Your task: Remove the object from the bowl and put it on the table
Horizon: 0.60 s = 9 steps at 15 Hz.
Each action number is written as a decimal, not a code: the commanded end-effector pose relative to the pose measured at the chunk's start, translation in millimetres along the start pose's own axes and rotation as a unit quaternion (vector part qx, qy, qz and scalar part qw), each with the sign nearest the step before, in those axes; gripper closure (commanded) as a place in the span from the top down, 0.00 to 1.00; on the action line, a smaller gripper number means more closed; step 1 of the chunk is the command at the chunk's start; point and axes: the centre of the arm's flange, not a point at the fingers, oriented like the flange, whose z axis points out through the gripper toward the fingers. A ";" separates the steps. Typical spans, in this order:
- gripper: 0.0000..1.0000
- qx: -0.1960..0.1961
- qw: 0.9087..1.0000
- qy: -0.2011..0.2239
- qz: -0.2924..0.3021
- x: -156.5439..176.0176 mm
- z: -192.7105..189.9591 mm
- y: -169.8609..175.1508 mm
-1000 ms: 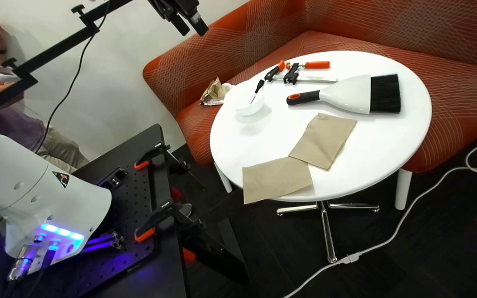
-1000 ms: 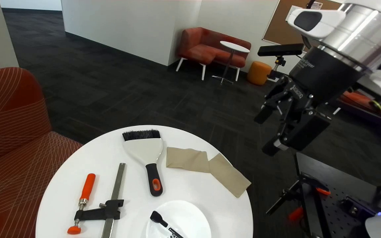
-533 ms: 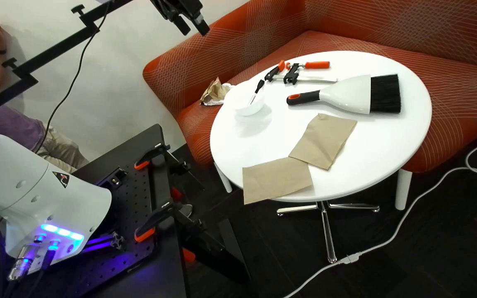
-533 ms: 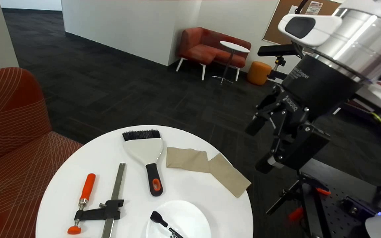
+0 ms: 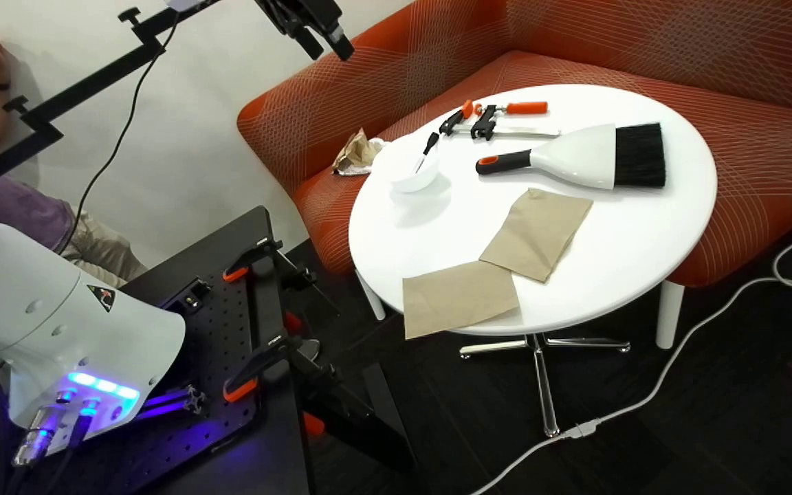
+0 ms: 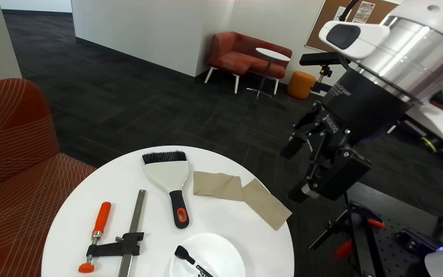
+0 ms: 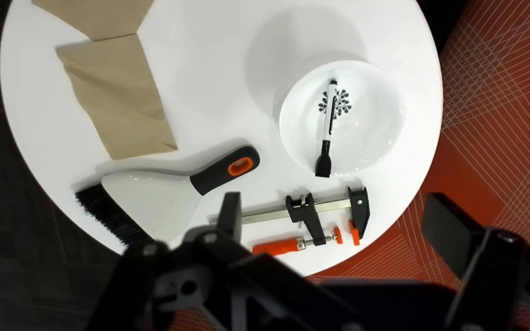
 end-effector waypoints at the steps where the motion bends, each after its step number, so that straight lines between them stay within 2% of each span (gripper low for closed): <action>1: 1.00 -0.019 1.000 0.017 0.012 20.8 32.2 -23.4; 6: 1.00 -0.031 0.999 -0.005 0.010 19.7 71.4 -38.6; 9: 1.00 -0.022 1.000 -0.019 0.010 20.3 96.5 -36.1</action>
